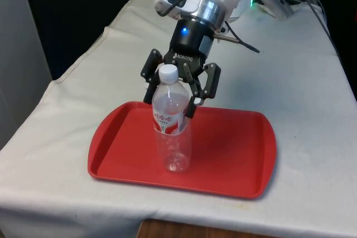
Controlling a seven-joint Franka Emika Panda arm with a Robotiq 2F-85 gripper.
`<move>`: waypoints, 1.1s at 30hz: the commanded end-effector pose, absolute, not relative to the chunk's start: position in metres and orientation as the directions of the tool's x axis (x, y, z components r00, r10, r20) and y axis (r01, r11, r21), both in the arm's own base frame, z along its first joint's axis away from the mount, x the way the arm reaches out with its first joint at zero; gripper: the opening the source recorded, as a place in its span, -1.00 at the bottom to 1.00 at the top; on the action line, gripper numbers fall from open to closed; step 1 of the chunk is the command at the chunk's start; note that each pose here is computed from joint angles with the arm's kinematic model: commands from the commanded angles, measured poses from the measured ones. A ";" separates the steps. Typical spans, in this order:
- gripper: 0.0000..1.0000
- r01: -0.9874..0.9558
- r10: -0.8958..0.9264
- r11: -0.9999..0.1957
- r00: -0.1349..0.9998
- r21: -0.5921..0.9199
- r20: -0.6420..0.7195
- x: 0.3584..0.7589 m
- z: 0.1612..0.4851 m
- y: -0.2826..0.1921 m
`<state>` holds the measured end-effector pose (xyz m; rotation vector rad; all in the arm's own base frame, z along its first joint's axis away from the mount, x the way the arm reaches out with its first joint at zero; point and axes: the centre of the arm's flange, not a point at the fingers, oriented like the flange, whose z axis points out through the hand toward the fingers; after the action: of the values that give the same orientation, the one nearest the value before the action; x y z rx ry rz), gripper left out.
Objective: Place the bottle upright on the tray.
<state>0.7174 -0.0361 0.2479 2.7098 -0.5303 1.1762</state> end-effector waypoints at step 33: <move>1.00 -0.375 -0.269 -0.927 0.608 -0.029 0.747 0.695 0.311 -0.022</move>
<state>0.6975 -0.0222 0.3060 2.7022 -0.5425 1.2152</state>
